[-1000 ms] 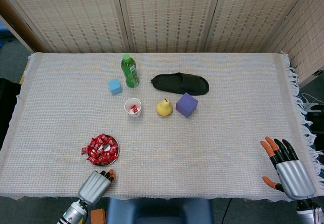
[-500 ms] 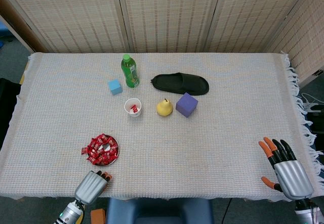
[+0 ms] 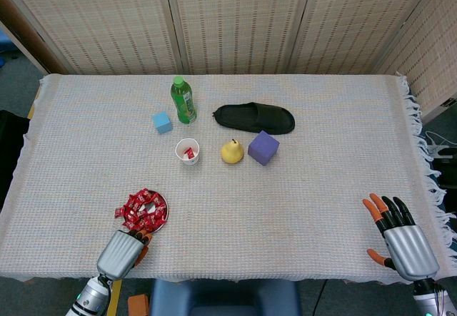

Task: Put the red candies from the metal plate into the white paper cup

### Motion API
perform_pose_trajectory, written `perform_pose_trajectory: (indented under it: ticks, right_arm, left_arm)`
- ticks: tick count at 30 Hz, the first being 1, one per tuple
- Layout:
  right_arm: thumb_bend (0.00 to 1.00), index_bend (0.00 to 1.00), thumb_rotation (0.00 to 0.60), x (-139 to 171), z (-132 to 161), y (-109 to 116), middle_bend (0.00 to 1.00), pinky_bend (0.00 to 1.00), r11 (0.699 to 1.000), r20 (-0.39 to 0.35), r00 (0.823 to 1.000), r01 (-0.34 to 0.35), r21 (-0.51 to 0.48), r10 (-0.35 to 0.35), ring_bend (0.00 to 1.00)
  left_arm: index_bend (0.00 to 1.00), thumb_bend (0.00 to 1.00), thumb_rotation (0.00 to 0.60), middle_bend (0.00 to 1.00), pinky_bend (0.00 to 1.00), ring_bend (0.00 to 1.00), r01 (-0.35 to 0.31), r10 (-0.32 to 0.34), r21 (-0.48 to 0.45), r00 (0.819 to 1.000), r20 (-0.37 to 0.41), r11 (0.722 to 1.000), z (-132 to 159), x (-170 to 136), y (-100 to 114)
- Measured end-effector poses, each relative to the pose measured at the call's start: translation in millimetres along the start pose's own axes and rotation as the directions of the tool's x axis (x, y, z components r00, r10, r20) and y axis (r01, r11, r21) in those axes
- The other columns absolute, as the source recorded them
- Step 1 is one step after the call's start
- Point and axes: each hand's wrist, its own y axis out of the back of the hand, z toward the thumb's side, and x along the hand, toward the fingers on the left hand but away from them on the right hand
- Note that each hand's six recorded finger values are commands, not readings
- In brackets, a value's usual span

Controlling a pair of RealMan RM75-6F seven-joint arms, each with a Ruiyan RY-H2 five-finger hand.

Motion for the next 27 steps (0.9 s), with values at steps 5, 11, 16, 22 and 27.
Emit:
perform_pose_trajectory:
  ticks: [5,11,16,22,27]
  right_arm:
    - [0.05,0.00,0.600,-3.2,-3.3,-0.5,0.00,0.00,1.000,0.016,1.000,-0.003,-0.002,0.003,0.00]
    - [0.05,0.00,0.600,-9.2,-11.8,0.5,0.00,0.00,1.000,0.059,0.998,0.000,-0.006,0.000,0.00]
    - [0.05,0.00,0.600,-15.7,-19.1,-0.9,0.00,0.00,1.000,0.098,0.995,-0.010,-0.015,0.011,0.00]
    - [0.05,0.00,0.600,-25.3,-27.2,-4.1,0.00,0.00,0.999,0.131,0.991,-0.035,-0.033,0.039,0.00]
    - [0.05,0.00,0.600,-31.0,-32.3,-4.4,0.00,0.00,0.998,0.148,0.988,-0.045,-0.047,0.051,0.00]
  left_arm:
    - [0.59,0.44,0.600,0.64,1.00,0.69,-0.060,0.060,-0.023,0.998,-0.007,0.998,-5.6,43.5,23.5]
    - [0.60,0.45,0.600,0.65,1.00,0.69,-0.103,0.104,-0.047,0.995,0.014,0.994,-4.5,112.0,49.1]
    - [0.60,0.45,0.600,0.65,1.00,0.69,-0.100,0.101,-0.045,0.994,0.036,0.994,-1.7,162.8,54.5]
    - [0.60,0.47,0.600,0.65,1.00,0.69,-0.071,0.071,-0.016,0.997,0.034,0.997,-8.9,214.0,50.1]
    - [0.60,0.47,0.600,0.65,1.00,0.69,-0.056,0.056,-0.012,0.998,0.034,0.998,-9.4,256.1,49.6]
